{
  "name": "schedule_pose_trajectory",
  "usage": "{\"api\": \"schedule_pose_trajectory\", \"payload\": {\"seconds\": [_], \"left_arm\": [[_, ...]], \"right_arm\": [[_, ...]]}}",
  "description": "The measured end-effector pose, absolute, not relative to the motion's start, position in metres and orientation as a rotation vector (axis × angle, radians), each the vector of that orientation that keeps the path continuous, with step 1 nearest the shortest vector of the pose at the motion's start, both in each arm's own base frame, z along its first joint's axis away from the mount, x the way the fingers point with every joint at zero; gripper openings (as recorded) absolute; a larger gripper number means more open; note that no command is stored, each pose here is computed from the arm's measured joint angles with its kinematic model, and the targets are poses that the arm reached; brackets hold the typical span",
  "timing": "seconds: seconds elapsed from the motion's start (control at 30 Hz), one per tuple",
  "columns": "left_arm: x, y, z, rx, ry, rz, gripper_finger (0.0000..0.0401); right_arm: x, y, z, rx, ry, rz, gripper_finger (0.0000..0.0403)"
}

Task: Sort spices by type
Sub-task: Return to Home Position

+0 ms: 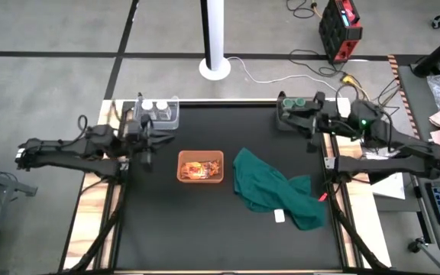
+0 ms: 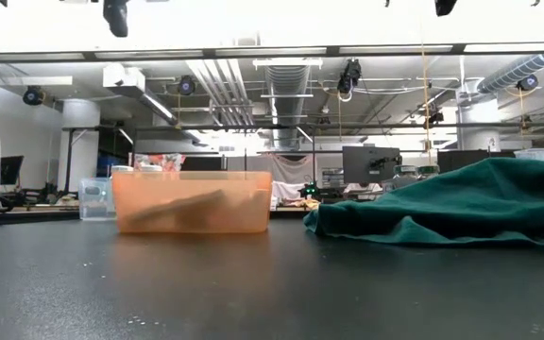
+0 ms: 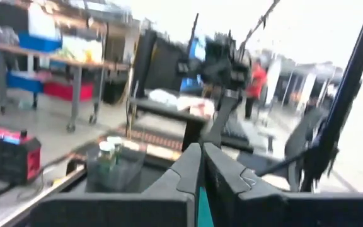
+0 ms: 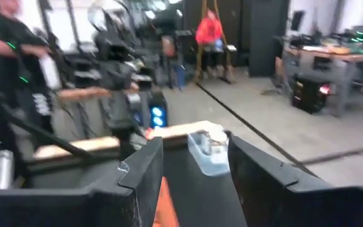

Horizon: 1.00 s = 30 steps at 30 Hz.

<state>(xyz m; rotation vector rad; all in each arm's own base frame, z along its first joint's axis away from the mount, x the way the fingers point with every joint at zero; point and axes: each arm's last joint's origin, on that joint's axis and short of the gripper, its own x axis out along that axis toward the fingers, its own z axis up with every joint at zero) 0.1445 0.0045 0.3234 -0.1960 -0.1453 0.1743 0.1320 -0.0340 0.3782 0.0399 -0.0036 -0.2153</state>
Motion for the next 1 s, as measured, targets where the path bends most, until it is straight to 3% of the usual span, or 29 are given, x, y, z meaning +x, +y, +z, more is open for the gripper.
{"api": "schedule_pose_trajectory", "payload": {"seconds": [0.17, 0.5, 0.9, 1.0], "left_arm": [[0.122, 0.005, 0.311, -0.215, -0.253, 0.169, 0.0002], [0.095, 0.007, 0.274, -0.17, -0.279, 0.231, 0.0002], [0.089, 0.006, 0.205, -0.168, -0.421, 0.191, 0.0002], [0.09, 0.007, 0.202, -0.123, -0.366, 0.214, 0.0002]], "right_arm": [[0.101, -0.024, 0.373, 0.051, -0.222, -0.157, 0.0173], [0.08, -0.018, 0.33, -0.277, -0.164, -0.169, 0.0158], [0.067, -0.014, 0.252, -0.11, -0.22, -0.154, 0.0138], [0.078, -0.017, 0.232, -0.07, -0.19, -0.151, 0.0137]]}}
